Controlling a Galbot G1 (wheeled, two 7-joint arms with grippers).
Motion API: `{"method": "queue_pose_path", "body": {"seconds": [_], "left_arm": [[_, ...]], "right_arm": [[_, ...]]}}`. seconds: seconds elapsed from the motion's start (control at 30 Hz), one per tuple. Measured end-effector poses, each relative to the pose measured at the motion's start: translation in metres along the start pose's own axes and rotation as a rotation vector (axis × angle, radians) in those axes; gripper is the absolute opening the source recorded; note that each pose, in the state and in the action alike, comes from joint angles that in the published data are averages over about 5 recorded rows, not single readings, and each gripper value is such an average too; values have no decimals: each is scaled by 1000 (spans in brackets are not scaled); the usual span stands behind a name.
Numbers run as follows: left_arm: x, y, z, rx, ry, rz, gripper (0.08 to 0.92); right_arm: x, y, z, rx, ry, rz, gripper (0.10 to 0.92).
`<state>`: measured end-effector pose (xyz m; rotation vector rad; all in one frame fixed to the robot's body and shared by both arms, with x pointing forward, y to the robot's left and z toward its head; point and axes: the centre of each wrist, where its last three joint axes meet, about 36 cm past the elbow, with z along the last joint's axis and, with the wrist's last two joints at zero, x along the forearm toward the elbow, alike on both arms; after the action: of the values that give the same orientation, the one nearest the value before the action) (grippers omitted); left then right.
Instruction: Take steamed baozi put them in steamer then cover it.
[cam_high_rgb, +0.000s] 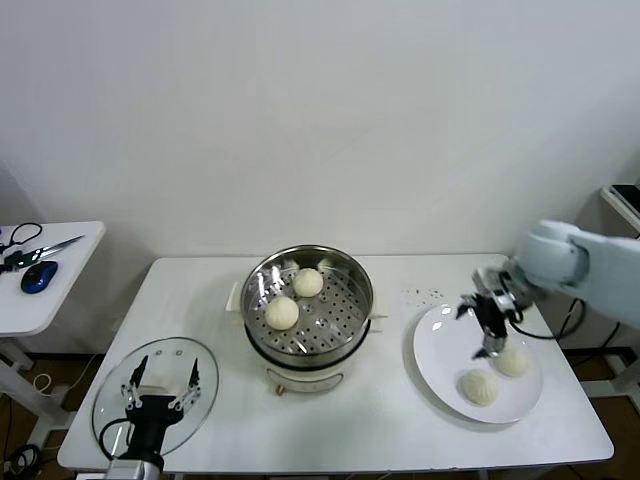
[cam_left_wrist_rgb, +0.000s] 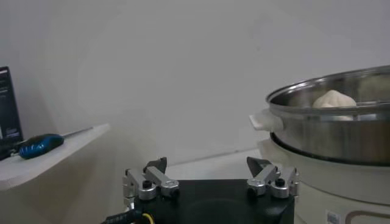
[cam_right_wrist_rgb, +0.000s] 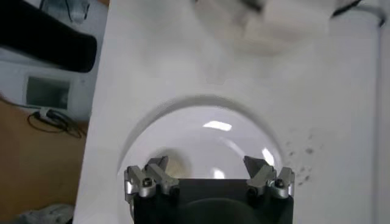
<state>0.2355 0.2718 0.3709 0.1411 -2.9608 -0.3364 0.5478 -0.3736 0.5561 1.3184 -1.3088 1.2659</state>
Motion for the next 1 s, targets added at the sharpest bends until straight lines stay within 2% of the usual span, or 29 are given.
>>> {"method": "queue_pose_path", "body": {"seconds": [0.33, 1.0], "left_arm": [[3, -1, 6, -6, 21, -6, 823], [2, 1, 11, -11, 36, -15, 823]], "right_arm": [[-53, 20, 31, -38, 39, -51, 823], [-99, 9, 25, -30, 47, -82, 823]]}}
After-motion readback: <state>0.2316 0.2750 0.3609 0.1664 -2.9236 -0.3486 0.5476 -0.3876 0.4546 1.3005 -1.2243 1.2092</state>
